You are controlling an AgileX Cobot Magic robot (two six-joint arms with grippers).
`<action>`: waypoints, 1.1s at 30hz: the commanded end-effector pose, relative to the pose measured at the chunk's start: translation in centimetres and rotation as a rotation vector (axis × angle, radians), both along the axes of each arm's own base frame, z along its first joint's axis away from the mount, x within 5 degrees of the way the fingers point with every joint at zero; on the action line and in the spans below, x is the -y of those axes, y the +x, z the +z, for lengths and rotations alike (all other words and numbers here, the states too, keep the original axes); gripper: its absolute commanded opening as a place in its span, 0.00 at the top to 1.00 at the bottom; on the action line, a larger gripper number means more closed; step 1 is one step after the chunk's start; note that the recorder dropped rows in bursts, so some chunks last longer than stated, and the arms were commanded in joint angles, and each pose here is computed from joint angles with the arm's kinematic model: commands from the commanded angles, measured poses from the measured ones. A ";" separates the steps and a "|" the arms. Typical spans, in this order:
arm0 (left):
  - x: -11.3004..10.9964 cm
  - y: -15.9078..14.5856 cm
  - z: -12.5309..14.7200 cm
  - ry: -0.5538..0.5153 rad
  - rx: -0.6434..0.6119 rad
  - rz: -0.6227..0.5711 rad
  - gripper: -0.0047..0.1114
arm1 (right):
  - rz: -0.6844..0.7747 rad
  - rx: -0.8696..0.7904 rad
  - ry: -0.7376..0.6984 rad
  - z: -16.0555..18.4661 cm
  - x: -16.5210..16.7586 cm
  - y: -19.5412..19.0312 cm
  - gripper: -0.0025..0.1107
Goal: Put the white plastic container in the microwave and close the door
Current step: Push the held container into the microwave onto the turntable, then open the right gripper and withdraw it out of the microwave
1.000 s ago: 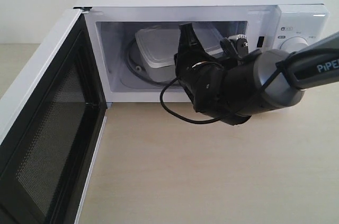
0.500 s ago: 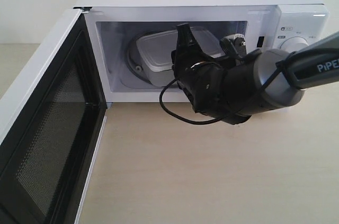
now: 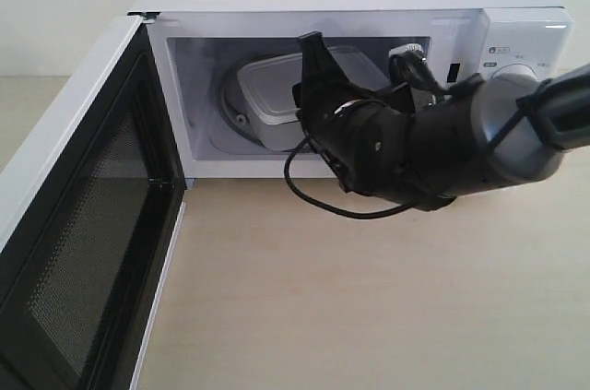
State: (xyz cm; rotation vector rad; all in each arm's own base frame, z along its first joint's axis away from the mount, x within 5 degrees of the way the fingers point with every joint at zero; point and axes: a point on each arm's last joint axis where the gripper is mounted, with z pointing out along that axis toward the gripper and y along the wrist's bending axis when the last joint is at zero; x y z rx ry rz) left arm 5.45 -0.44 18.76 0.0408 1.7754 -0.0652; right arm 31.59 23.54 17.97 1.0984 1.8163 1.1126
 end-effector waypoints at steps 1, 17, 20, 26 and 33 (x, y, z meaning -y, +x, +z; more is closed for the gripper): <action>0.0 0.0 -0.1 -0.004 0.000 0.001 0.92 | 0.003 -0.011 -0.033 0.1 1.7 -1.6 0.67; 0.0 0.0 -0.1 -0.004 0.000 0.001 0.92 | 0.663 0.302 -0.670 -0.2 0.3 -4.8 0.98; 0.0 0.0 -0.1 -0.004 0.000 0.001 0.92 | 0.718 0.361 -0.792 -0.3 0.3 -4.8 0.98; 0.0 0.0 -0.1 -0.004 0.000 0.001 0.92 | 0.716 0.422 -0.923 -0.4 0.6 -4.5 0.98; 0.0 0.0 -0.1 -0.004 0.000 0.001 0.92 | 0.601 0.409 -1.009 -2.4 1.1 -3.3 0.98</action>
